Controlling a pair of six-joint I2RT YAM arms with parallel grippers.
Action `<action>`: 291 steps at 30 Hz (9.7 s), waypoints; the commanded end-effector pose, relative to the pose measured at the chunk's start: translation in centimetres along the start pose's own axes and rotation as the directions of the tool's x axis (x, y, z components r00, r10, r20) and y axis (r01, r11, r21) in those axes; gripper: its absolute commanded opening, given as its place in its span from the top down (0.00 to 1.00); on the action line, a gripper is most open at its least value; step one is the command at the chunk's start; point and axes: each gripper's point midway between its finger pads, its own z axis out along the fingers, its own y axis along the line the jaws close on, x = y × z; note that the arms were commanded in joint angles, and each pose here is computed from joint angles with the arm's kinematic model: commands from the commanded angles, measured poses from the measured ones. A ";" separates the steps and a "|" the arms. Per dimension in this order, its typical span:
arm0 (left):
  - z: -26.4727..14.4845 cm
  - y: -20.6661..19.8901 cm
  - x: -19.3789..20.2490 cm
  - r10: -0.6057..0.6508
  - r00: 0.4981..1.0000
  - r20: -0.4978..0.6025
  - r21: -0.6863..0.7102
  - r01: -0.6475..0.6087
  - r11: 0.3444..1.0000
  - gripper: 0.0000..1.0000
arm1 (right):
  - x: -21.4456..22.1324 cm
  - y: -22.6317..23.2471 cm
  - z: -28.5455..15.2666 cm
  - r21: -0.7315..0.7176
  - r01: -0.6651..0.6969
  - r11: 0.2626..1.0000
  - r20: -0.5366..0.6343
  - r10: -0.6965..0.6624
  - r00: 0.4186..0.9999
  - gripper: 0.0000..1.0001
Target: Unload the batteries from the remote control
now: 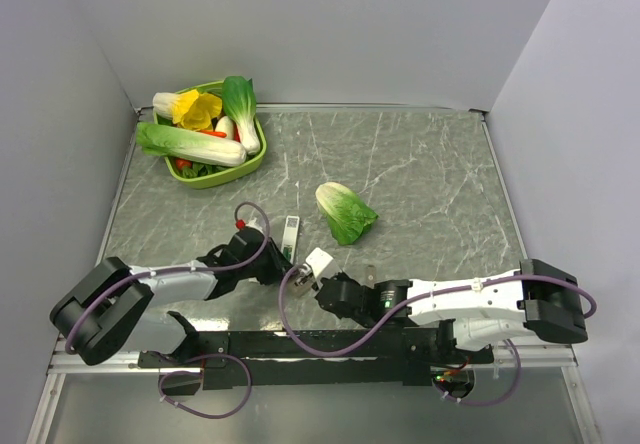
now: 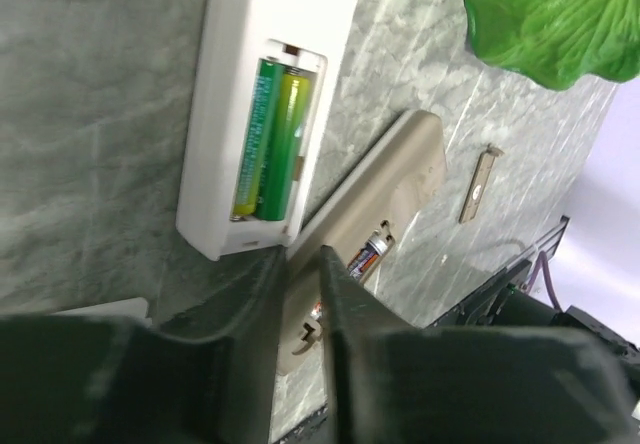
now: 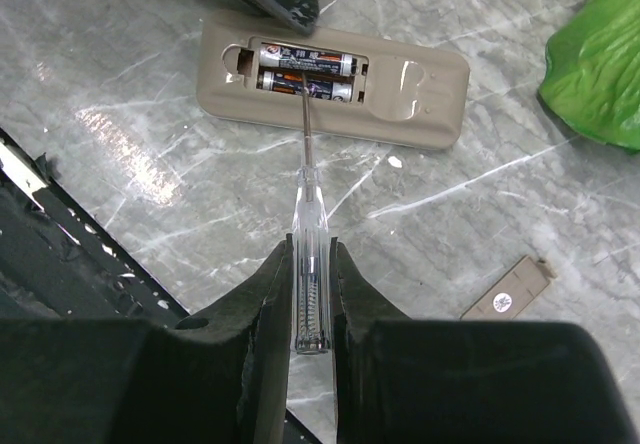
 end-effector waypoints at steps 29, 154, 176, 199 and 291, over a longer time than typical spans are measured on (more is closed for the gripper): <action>0.3 1.8 3.6 -0.051 0.990 -0.131 -0.041 0.046 0.998 0.93 | -1.7 -3.8 -1.3 0.160 -0.047 0.986 0.088 0.033 0.996 1.00; 0.9 -4.0 0.8 0.073 0.995 -0.074 0.052 -0.070 0.996 0.50 | -4.4 -3.0 -4.2 -0.334 0.916 0.221 -0.074 -0.975 0.209 1.00; 2.4 -2.9 1.6 0.086 0.989 -0.121 0.039 -0.082 0.996 0.64 | -3.8 -1.2 -2.2 -0.405 0.913 0.049 -0.124 -0.992 -0.001 1.00; 3.0 -0.5 2.8 0.020 0.987 -0.157 -0.020 -0.023 1.000 0.96 | 0.0 -2.9 -0.4 -0.134 0.898 0.420 -0.074 -0.908 0.413 1.00; 2.9 -2.8 0.9 0.067 0.992 -0.111 -0.023 -0.070 0.997 0.99 | -3.3 -1.8 -4.9 -0.015 0.778 0.628 0.034 -0.778 0.628 1.00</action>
